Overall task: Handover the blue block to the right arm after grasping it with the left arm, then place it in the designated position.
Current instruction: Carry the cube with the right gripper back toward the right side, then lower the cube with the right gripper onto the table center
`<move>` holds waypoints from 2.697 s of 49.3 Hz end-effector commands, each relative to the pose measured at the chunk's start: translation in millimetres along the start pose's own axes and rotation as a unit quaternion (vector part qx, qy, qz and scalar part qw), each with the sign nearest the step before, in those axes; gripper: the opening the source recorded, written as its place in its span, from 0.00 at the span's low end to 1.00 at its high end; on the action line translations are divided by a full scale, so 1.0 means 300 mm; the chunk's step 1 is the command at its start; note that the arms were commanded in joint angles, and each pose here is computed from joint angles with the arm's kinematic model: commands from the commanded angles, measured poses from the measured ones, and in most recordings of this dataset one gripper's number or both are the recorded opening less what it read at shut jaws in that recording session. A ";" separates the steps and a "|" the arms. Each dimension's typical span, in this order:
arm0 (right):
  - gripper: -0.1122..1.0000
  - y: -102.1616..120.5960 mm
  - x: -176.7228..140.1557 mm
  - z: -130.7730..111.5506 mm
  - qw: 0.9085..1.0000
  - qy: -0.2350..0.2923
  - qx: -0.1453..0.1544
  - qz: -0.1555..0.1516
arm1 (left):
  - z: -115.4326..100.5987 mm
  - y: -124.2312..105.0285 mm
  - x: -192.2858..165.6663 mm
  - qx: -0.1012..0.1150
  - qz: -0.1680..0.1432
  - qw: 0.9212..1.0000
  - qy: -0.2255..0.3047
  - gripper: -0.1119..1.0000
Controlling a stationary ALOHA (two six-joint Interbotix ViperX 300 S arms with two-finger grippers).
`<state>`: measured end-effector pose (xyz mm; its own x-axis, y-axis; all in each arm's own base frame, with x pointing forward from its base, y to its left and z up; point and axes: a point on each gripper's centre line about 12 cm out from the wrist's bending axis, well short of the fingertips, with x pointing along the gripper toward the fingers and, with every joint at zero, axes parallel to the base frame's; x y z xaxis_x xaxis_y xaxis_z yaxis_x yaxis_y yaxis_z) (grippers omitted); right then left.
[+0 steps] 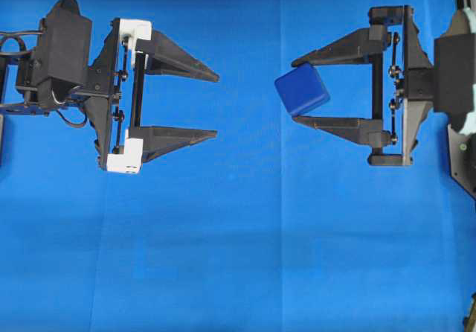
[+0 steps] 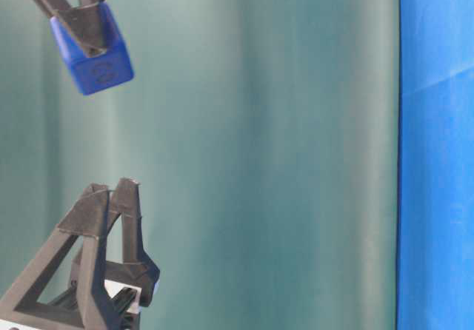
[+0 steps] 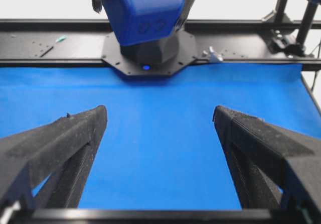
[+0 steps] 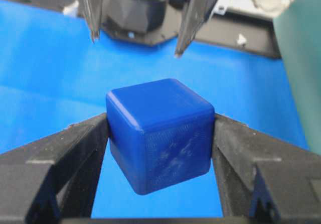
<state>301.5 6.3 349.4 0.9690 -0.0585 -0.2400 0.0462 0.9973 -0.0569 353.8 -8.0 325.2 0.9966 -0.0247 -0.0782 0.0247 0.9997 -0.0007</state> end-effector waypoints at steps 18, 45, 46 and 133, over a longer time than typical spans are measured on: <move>0.59 0.031 -0.011 -0.073 0.993 0.105 0.029 -0.037 | 0.040 0.002 -0.009 0.000 0.001 1.000 -0.018 0.93; 0.59 0.036 -0.002 -0.107 0.988 0.142 0.039 -0.047 | 0.040 0.002 -0.009 -0.001 0.001 1.000 -0.018 0.93; 0.59 0.036 -0.003 -0.103 0.988 0.140 0.039 -0.047 | 0.040 0.002 -0.009 -0.001 0.001 1.000 -0.018 0.93; 0.59 0.021 0.304 -0.555 0.976 0.187 0.105 0.042 | 0.033 0.002 -0.008 -0.001 0.001 1.000 -0.014 0.93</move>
<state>344.0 -0.5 165.3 0.8041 0.0375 -0.5933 0.0665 0.9861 0.1523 353.3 -8.0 324.8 0.9964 -0.0247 -0.0812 0.0245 0.9997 -0.0037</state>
